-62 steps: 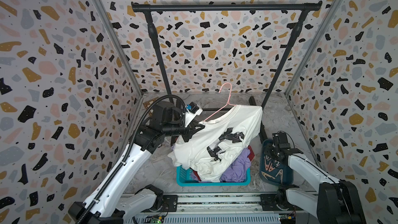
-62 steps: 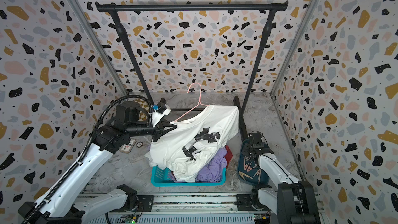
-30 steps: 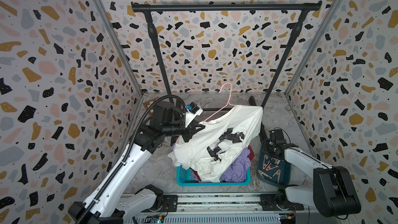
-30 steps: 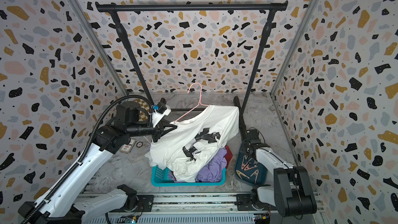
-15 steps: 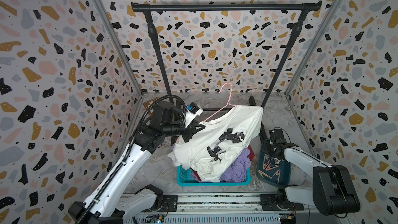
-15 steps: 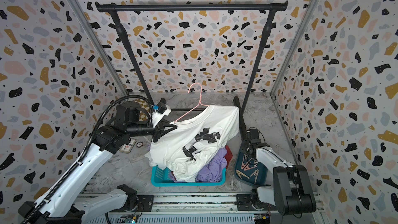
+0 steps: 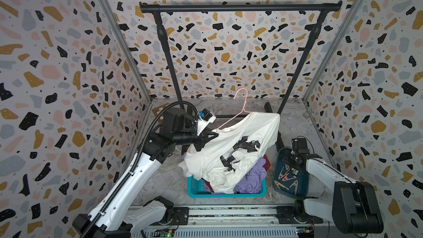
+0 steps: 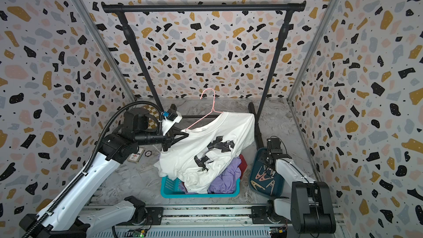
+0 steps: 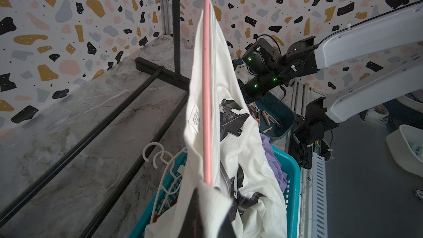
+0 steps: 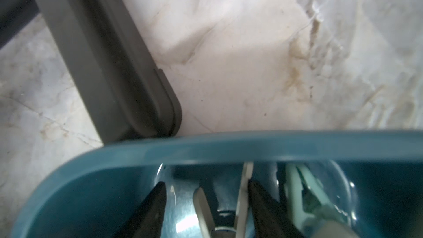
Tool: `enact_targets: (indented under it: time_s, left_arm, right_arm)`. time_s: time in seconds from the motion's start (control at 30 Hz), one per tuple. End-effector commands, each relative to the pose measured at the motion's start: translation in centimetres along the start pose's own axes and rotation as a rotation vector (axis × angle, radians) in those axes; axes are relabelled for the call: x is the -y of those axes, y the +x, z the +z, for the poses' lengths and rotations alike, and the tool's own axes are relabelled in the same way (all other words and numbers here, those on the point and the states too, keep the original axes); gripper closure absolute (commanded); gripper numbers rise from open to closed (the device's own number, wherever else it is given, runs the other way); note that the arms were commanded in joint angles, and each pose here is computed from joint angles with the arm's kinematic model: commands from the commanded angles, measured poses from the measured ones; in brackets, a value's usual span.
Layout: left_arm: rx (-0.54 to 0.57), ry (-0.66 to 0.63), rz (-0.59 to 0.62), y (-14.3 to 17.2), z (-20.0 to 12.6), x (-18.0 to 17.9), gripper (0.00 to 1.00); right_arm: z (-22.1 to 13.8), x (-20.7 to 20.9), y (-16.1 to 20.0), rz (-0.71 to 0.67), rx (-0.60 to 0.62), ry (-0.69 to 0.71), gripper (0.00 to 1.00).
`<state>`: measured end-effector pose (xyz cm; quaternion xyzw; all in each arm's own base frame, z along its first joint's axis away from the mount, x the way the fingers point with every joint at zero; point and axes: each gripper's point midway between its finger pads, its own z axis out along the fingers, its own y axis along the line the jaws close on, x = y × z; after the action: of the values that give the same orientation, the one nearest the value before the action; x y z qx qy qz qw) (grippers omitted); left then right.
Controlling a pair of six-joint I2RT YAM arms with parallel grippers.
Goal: Use clothespins to secure the t-shirt on both sides of the hanger
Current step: Pick up the clothespin from the storage box.
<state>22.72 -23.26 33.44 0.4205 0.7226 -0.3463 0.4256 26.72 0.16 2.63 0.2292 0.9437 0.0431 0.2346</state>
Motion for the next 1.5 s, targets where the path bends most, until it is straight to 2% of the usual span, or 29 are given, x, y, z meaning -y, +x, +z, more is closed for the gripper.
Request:
enact_targets:
  time_s: [0.0,0.5,0.6,0.87,1.13,1.2,1.37,1.47]
  left_arm:
    - [0.081,0.019,0.055,-2.1,-0.2,0.4,1.00]
    - [0.083,0.018,0.060,-2.2,-0.3,0.6,1.00]
    - [0.085,0.021,0.063,-2.2,-0.3,0.7,1.00]
    - [0.086,0.039,0.052,-2.4,0.0,0.7,1.00]
    - [0.081,0.029,0.055,-2.2,-0.1,0.7,1.00]
    - [0.082,0.028,0.055,-2.2,-0.1,0.7,1.00]
    - [0.075,0.013,0.058,-2.1,-0.1,0.4,1.00]
    - [0.071,0.013,0.057,-2.0,-0.1,0.4,1.00]
  right_arm:
    - [-0.1,0.3,1.8,-0.010,-0.057,0.013,0.38]
    - [1.0,0.8,3.0,-0.012,-0.124,0.072,0.55]
    - [0.9,1.2,2.4,-0.005,-0.097,0.086,0.59]
    - [-0.2,2.6,-0.9,0.065,-0.007,0.076,0.61]
    - [-0.3,3.3,-1.9,0.101,0.005,0.060,0.65]
    - [-0.4,3.2,-1.9,0.098,0.007,0.048,0.60]
    - [-1.0,2.4,-1.3,0.101,0.000,0.002,0.34]
    - [-1.4,1.8,-0.7,0.092,-0.004,-0.008,0.26]
